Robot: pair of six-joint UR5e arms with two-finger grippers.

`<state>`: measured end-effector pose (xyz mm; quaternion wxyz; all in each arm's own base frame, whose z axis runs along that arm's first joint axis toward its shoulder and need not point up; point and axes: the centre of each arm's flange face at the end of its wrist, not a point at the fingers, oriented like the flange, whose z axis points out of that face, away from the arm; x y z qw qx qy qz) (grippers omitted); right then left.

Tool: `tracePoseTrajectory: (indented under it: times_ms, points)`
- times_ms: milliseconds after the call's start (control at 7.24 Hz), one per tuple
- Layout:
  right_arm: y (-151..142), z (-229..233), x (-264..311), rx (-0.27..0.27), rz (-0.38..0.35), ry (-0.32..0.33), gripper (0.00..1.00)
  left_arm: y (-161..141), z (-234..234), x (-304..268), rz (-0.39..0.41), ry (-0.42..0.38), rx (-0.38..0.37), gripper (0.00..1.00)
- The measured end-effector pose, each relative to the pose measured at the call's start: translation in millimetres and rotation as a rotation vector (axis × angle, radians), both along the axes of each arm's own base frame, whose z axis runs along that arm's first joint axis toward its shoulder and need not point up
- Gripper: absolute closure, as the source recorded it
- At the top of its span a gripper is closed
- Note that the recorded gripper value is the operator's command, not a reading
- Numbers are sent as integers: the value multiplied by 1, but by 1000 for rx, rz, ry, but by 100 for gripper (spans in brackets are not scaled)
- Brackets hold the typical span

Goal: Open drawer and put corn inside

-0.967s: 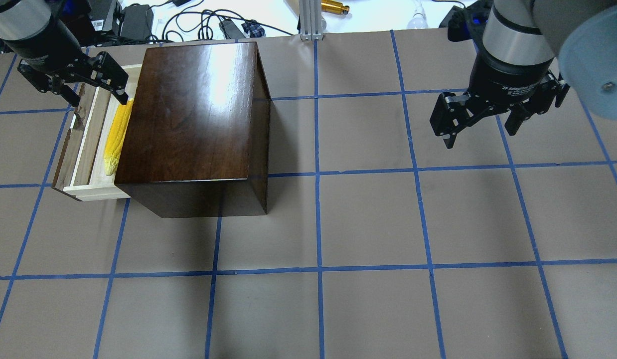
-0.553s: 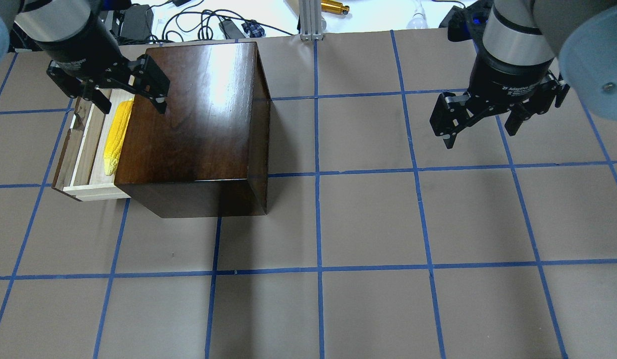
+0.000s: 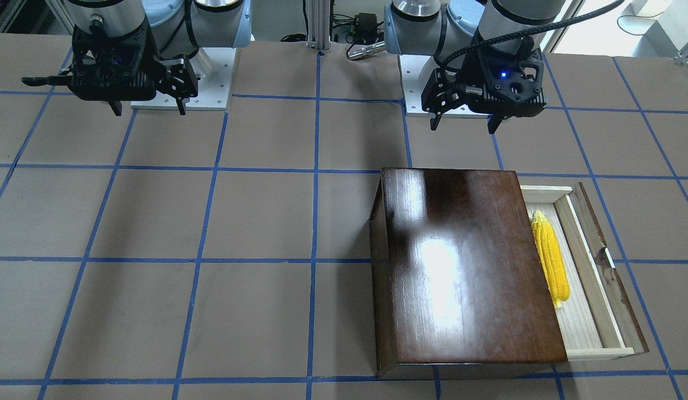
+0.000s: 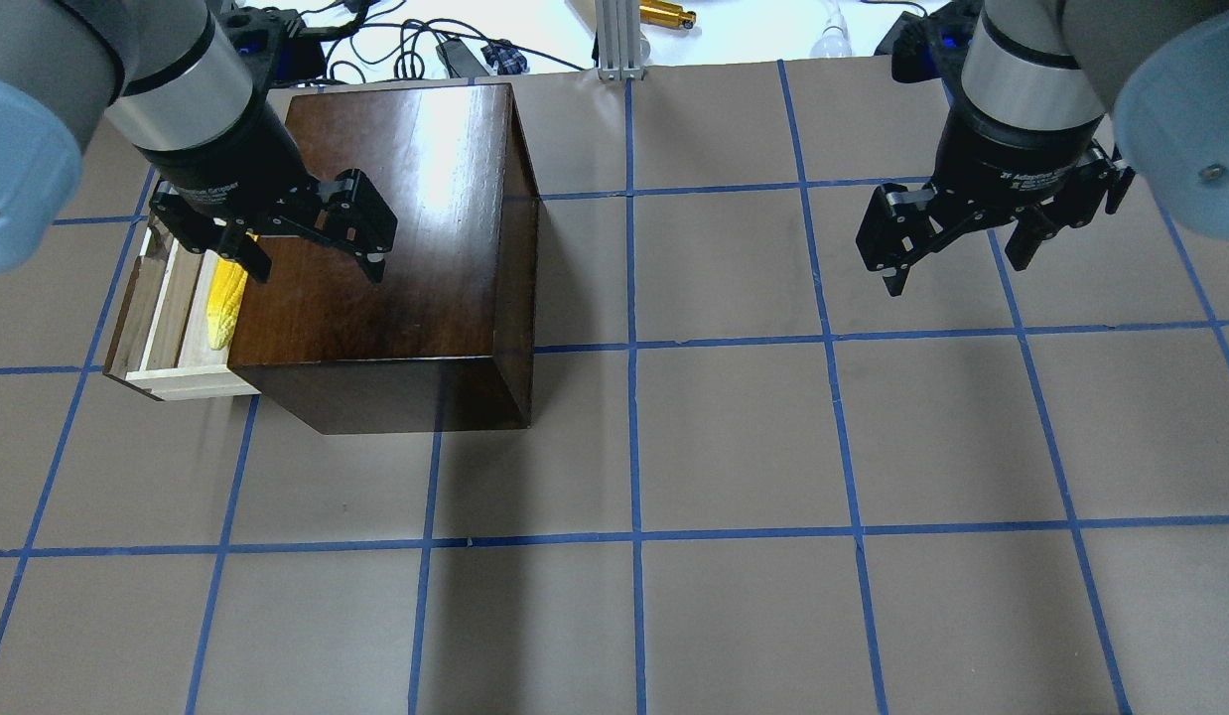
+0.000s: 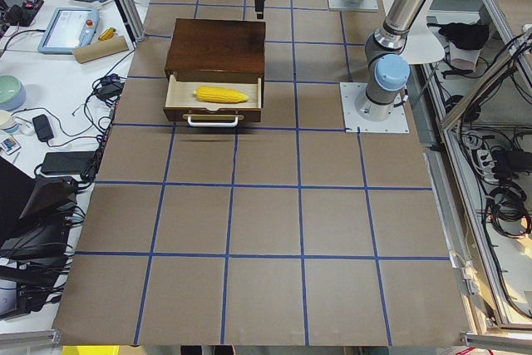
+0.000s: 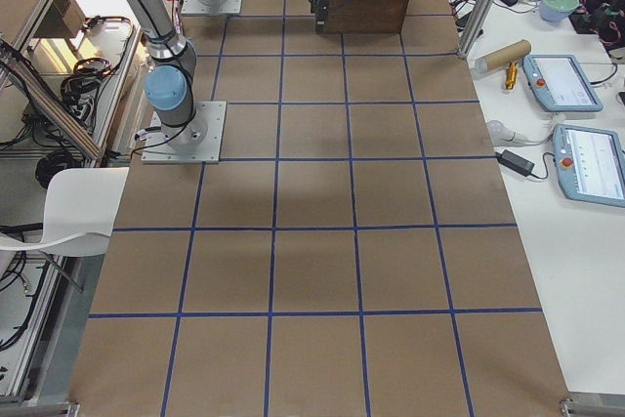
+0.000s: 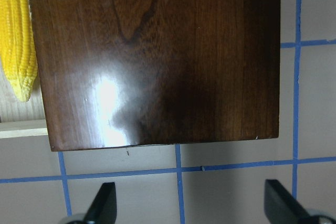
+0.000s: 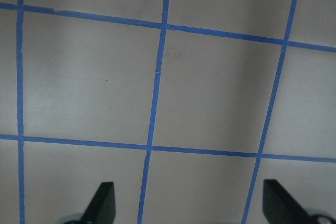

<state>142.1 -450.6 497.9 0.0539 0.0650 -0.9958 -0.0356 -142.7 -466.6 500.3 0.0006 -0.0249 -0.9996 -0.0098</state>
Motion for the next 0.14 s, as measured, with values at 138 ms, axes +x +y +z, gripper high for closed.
tracePoseTrajectory:
  times_ms: [138]
  points:
    - [0, 0, 0, 1, 0, 0, 0, 0, 1, 0, 1, 0, -4, 0]
